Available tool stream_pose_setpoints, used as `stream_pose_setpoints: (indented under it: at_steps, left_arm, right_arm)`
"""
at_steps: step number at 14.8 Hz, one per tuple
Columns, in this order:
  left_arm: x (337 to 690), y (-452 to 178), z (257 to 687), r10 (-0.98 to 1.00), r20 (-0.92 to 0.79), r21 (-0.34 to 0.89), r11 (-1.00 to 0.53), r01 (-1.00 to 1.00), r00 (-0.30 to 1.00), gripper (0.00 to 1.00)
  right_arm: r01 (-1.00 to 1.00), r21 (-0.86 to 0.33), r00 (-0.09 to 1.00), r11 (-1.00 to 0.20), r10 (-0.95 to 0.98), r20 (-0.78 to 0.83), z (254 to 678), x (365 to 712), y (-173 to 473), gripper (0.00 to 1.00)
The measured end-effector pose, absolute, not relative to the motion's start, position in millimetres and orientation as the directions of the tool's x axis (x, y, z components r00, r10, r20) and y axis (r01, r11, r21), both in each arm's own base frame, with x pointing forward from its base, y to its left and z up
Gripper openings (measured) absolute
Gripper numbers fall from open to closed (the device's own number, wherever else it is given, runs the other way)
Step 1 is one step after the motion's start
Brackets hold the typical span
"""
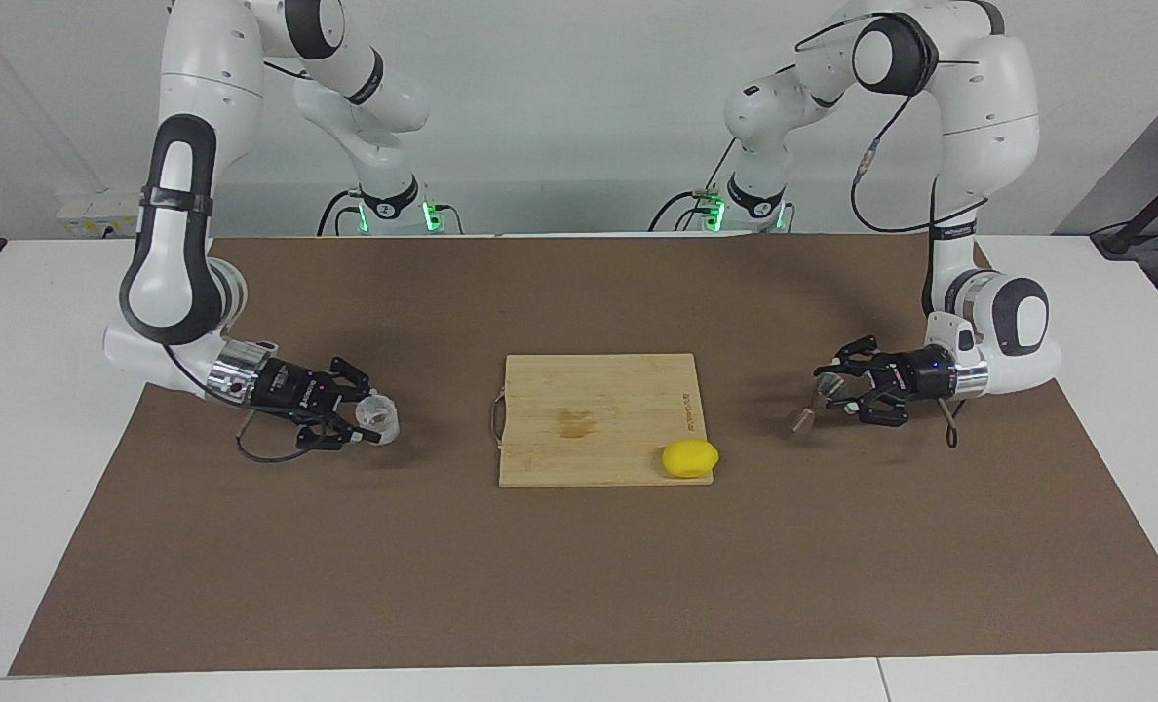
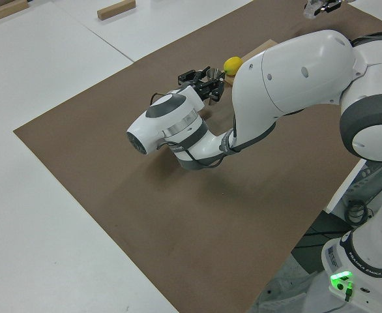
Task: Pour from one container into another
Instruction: 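Carry the steel cup onto the cutting board with the left gripper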
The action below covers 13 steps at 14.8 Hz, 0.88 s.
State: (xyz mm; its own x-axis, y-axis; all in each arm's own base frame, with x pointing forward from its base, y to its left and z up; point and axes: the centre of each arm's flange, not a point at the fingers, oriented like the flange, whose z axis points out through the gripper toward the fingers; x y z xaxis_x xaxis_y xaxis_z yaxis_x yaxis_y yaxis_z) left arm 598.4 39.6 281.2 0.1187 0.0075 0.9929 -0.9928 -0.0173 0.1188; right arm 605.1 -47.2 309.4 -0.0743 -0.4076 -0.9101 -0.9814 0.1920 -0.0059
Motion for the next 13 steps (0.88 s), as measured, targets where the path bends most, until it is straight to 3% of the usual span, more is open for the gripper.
stream_pose_setpoints:
  at_steps: [6,13]
  left_arm:
    - [584.2,-37.3,295.3,0.026,0.99,0.135,0.025,-0.991,0.136,0.51]
    - [551.6,-123.7,305.7,0.013,0.986,0.169,-0.008,-0.986,0.169,0.51]
  right_arm:
    - [-0.98,-0.051,-0.035,0.192,-0.419,-0.907,352.0,606.3,-38.0,0.51]
    - [-0.983,-0.062,-0.022,0.172,-0.447,-0.894,365.4,603.7,-35.3,0.51]
